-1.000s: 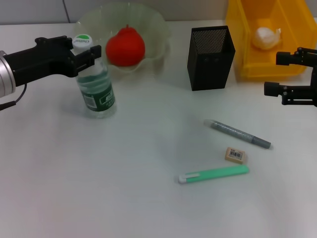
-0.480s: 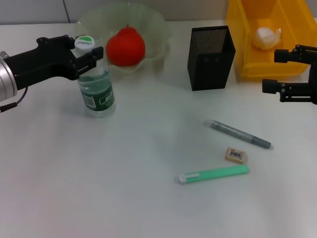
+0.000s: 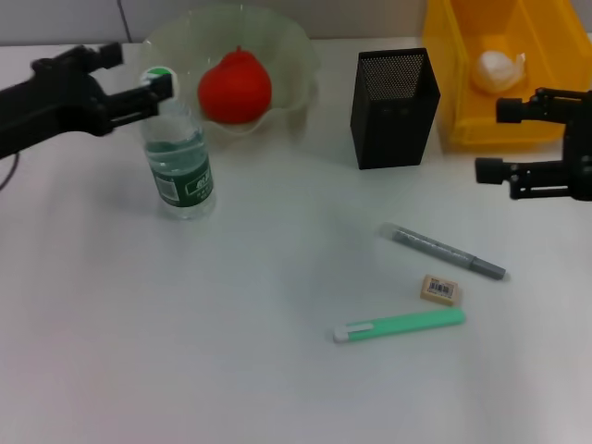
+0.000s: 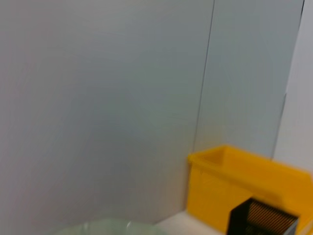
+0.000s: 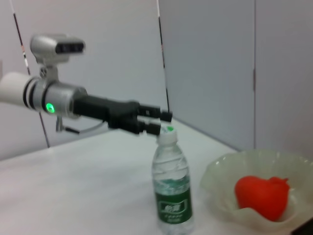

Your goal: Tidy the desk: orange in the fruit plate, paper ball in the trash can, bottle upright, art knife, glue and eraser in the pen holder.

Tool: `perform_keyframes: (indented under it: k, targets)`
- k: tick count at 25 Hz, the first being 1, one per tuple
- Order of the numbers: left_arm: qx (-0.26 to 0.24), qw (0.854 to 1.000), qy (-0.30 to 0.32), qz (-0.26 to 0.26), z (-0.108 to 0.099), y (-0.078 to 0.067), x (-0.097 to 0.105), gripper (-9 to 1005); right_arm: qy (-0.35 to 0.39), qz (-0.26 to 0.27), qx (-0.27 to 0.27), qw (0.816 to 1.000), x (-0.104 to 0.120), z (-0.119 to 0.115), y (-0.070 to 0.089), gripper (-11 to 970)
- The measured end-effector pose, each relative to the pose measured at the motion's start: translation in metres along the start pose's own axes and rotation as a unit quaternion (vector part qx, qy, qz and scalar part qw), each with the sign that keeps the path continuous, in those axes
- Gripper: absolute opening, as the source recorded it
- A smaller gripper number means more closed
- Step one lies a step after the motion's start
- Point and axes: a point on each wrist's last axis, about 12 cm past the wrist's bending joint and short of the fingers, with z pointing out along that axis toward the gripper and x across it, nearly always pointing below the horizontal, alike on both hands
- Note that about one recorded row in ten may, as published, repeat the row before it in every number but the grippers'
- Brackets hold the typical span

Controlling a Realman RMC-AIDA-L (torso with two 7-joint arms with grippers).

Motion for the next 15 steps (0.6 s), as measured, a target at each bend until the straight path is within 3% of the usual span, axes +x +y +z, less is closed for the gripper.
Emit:
perform_keyframes:
  k: [3, 4, 5, 7, 8, 11, 12, 13, 14, 15]
  targets:
    - [0.025, 0.999, -0.031, -0.013, -0.026, 0.002, 0.002, 834, 0.042, -0.001, -0.017, 0.999, -0.015, 0.010, 0.007, 828]
    - [0.041, 0.998, -0.051, -0.016, -0.044, 0.002, 0.007, 843, 0.089, -0.011, -0.029, 0.995, -0.029, 0.021, 0.013, 828]
    - [0.041, 0.998, -0.051, -0.016, -0.044, 0.002, 0.007, 853, 0.089, -0.011, -0.029, 0.995, -0.029, 0.021, 0.013, 828]
    - [0.057, 0.995, -0.077, -0.016, -0.064, -0.002, 0.017, 862, 0.184, -0.032, -0.045, 0.981, -0.048, 0.046, 0.025, 827]
    - [0.062, 0.994, -0.087, -0.015, -0.072, -0.004, 0.022, 862, 0.184, -0.032, -0.045, 0.981, -0.048, 0.046, 0.025, 827]
    - [0.066, 0.993, -0.100, -0.015, -0.083, -0.007, 0.032, 862, 0.280, -0.071, -0.063, 0.955, -0.066, 0.075, 0.040, 827]
    - [0.069, 0.992, -0.105, -0.014, -0.088, -0.009, 0.036, 862, 0.330, -0.087, -0.078, 0.937, -0.076, 0.093, 0.048, 827]
    - [0.069, 0.992, -0.105, -0.014, -0.088, -0.009, 0.036, 862, 0.330, -0.087, -0.078, 0.937, -0.076, 0.093, 0.048, 827]
    - [0.071, 0.991, -0.111, -0.006, -0.101, -0.018, 0.055, 862, 0.377, -0.102, -0.087, 0.916, -0.084, 0.113, 0.054, 827]
    - [0.071, 0.991, -0.111, -0.006, -0.101, -0.018, 0.055, 862, 0.377, -0.102, -0.087, 0.916, -0.084, 0.113, 0.054, 827]
